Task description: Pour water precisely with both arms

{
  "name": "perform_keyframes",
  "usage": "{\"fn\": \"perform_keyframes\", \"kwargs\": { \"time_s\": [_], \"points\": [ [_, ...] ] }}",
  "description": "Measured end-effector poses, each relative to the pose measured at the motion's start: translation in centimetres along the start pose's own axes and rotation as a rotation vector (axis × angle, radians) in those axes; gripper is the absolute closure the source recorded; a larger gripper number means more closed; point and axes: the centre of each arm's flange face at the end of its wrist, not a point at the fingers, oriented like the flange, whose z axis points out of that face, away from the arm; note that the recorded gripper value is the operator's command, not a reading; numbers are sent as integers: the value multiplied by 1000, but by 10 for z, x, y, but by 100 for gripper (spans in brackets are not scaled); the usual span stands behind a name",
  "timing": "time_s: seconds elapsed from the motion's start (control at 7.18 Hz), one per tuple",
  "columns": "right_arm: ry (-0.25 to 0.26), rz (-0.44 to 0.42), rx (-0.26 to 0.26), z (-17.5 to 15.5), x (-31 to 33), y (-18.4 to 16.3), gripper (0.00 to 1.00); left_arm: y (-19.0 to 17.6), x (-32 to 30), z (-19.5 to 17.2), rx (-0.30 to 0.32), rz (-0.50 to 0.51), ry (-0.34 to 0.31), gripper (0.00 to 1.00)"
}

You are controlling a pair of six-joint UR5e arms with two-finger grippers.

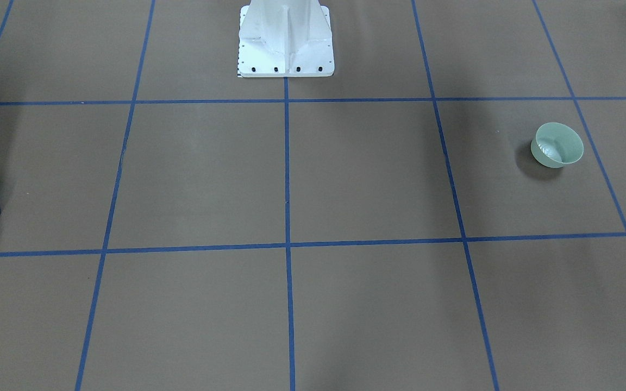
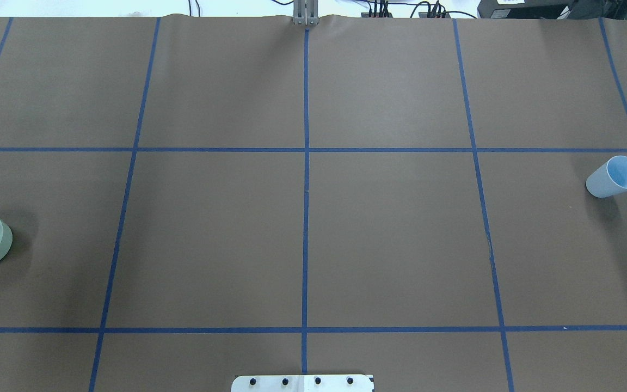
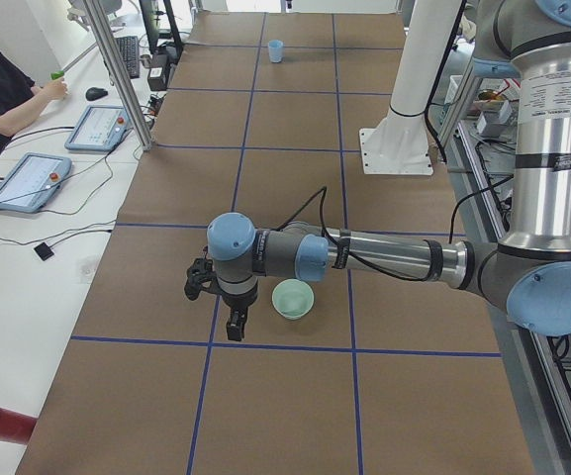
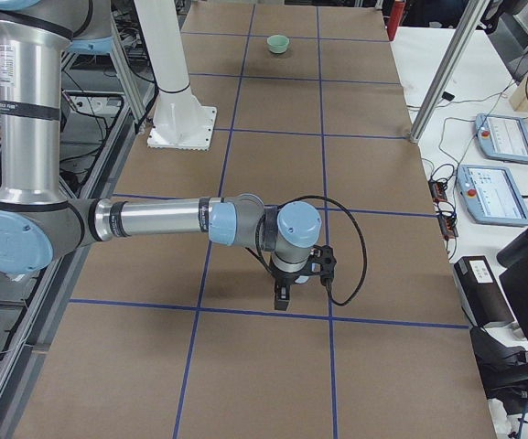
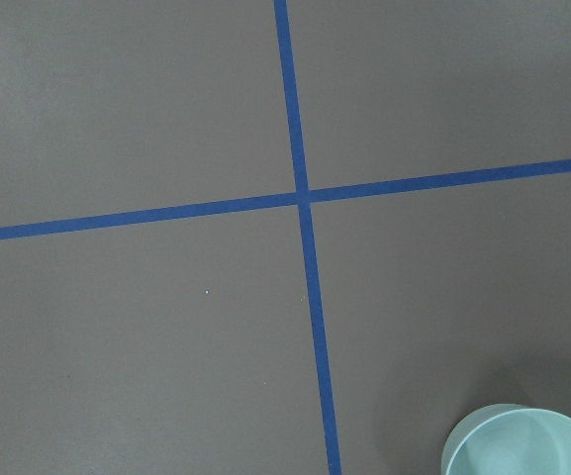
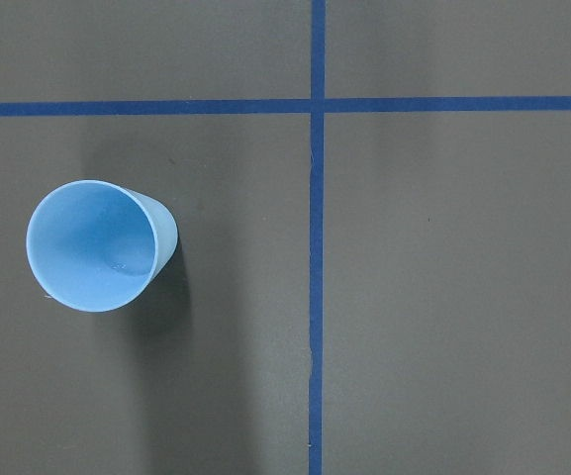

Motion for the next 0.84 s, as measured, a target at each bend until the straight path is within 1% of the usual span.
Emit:
{"fn": "perform_keyframes", "kwargs": {
  "time_s": [0.84],
  "points": [
    [-1,-10,7,-3,-3,0,0,1,-5,2,-3,-11,0,0]
  ]
}}
